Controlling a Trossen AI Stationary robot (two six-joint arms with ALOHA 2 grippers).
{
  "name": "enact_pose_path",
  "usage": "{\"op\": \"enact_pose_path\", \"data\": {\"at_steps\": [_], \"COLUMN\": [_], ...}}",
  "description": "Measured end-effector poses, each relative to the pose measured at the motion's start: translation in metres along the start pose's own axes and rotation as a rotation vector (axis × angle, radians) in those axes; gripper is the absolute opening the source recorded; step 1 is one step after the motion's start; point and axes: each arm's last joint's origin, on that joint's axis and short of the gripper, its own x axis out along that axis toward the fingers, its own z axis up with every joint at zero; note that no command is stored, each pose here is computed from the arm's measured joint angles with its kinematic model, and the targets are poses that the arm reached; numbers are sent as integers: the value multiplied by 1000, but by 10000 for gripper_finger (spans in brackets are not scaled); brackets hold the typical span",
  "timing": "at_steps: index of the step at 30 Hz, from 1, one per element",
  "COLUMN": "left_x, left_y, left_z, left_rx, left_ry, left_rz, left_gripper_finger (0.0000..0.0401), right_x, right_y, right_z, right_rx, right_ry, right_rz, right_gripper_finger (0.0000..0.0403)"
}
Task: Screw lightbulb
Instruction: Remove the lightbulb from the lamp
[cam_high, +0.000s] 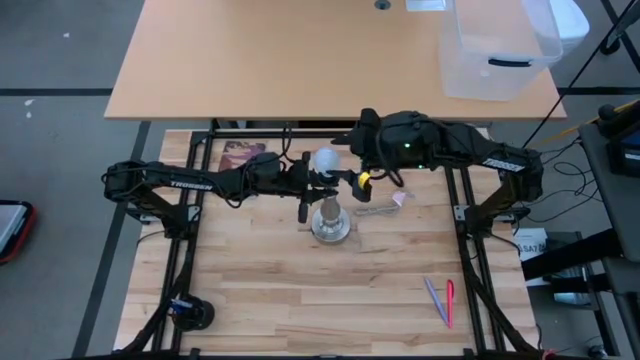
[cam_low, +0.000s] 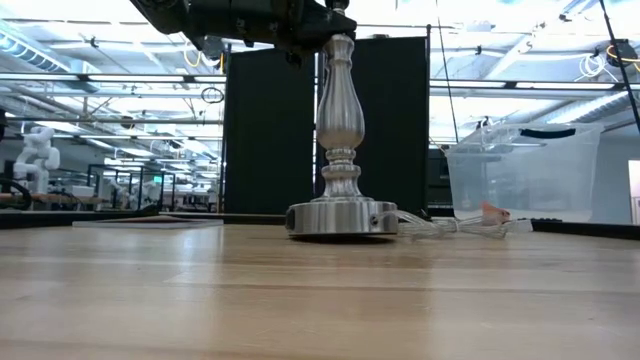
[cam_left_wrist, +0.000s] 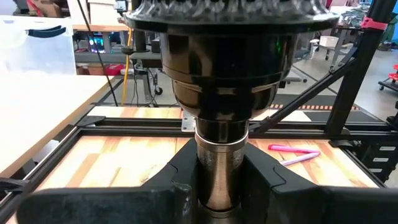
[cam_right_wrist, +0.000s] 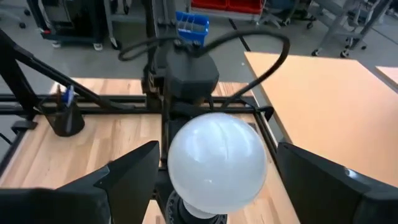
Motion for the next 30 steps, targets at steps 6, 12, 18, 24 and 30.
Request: {"op": "enact_pose_path", "data": {"at_steps": [6,12,18,24,30], "left_x": [0,0,0,0,0], "left_y": [0,0,0,0,-1], "left_z": [0,0,0,0,-1], "left_rx": [-3,-3,-3,13,28], "left_ry": [-1,0,0,4,5], "left_rz": [6,7,8,-8,-51], "left_gripper_finger": [72,72,72,72,72], "right_x": [13,25,34,33,33], "right_y": [2,2,3,2,-6], "right_z": [-2,-5,-7,-7,-10], "right_rx": [10,24,9,-51,-96], "right_ry": [11,32,42,45,64], "right_rz": [-7,-15,-12,20,101], "right_gripper_finger": [318,318,318,291,270]}}
